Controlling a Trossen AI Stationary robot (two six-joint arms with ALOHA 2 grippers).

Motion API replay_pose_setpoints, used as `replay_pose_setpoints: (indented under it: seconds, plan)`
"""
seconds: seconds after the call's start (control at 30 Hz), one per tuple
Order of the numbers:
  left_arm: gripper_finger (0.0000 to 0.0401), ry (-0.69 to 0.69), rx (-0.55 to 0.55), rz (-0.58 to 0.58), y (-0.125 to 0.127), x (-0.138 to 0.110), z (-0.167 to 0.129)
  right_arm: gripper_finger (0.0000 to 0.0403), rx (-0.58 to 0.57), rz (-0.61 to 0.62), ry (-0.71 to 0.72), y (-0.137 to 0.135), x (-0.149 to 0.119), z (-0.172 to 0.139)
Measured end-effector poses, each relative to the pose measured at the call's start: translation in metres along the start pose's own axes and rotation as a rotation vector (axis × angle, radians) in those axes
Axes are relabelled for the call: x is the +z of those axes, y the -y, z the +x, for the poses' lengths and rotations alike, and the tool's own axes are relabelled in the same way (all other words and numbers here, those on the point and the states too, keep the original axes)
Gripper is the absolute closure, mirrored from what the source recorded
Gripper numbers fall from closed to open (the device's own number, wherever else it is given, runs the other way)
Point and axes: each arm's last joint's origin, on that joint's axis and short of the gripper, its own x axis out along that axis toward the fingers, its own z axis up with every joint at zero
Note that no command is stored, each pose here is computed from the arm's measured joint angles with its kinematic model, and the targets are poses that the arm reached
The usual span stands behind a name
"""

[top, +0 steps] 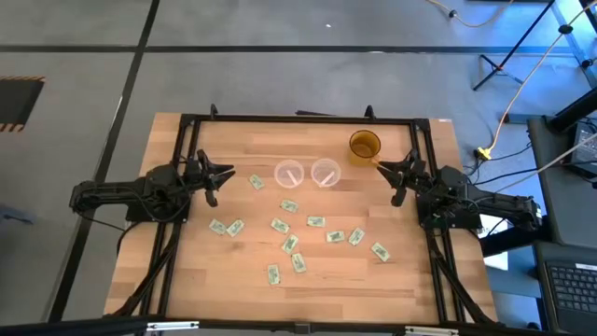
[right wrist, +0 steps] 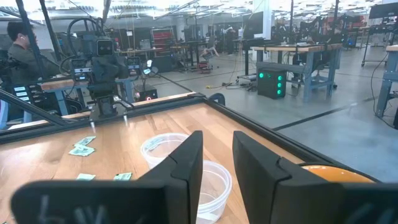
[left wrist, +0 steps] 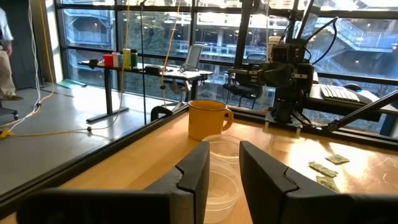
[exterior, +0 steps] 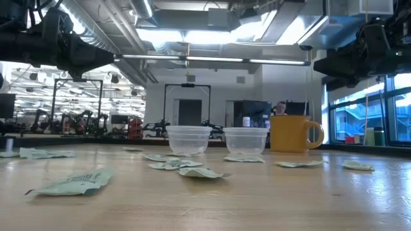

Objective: Pick and place Stevia / Truvia into bins

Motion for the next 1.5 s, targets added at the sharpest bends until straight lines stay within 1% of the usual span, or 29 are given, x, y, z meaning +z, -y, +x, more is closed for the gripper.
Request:
replay_pose_setpoints:
  seconds: [1.37,1.5]
  plan:
    - [0.0319,0.000,0.000,-0.001,0.0000,0.0001,0.0000,0.0311,0.000,0.000,0.000,0.0000,0.0000,0.0000]
    - [0.0319,0.001,0.000,-0.001,0.0000,0.0001,0.0000,0.0311,0.000,0.026,0.000,0.0000,0.0000,0.0000]
